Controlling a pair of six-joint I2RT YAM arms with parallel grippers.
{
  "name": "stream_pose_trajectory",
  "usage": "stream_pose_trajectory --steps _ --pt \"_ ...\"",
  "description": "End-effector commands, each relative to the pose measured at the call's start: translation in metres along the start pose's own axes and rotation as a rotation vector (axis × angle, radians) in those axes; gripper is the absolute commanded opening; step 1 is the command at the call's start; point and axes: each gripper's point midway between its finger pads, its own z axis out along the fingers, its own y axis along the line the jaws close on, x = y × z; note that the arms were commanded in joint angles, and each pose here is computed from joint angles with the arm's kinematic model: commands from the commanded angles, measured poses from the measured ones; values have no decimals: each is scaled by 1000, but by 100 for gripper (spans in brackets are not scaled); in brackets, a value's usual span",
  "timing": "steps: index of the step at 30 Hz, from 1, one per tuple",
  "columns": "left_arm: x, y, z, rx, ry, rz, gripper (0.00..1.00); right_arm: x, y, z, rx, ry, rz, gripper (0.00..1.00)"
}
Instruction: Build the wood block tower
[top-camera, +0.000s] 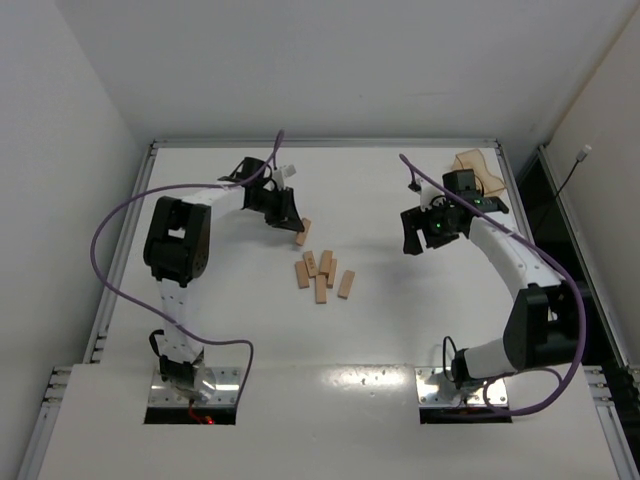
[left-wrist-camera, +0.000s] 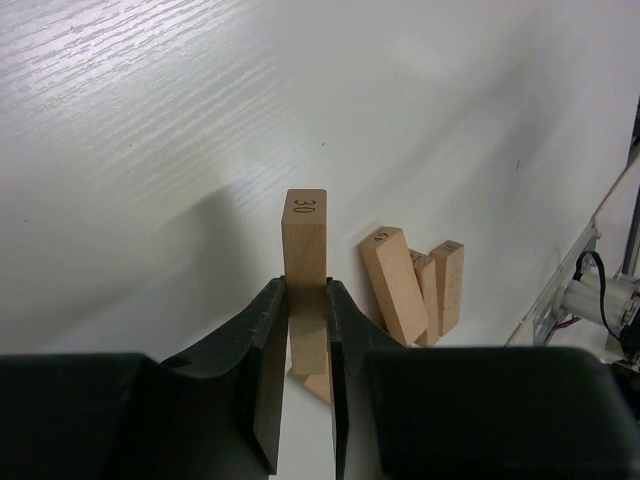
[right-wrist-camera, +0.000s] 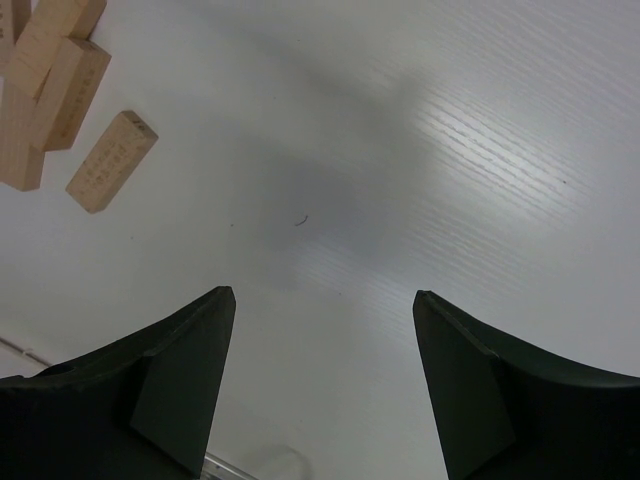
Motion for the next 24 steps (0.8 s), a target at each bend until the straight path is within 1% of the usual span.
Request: stream_pose_trajectory --steps 1,5,6,9,10,12,20,22,24 --pt "-22 -6 -6 35 -47 52 7 -19 1 -5 -18 -49 -5 69" --pt "-28 6 -4 3 -56 52 7 -22 0 -6 -16 -58 -8 69" --pt "-26 13 -3 -3 -53 39 8 -22 0 -6 -16 -58 -8 69" --pt "-28 24 -4 -33 -54 36 21 -22 0 -6 -16 -58 -8 69" --pt "-26 26 -1 -35 -48 30 24 -22 0 -6 -16 -58 -8 69" --pt "-23 37 1 -51 -42 11 26 -22 0 -6 -16 -58 -8 69" --pt "-23 55 -2 -78 -47 -21 26 -26 0 -7 -16 -56 -7 69" --pt "-22 62 -3 -114 -45 -14 30 -24 -1 -4 -18 -48 -4 69" --pt "-26 60 -13 -152 -58 5 40 -24 -1 -4 -18 -48 -4 69"
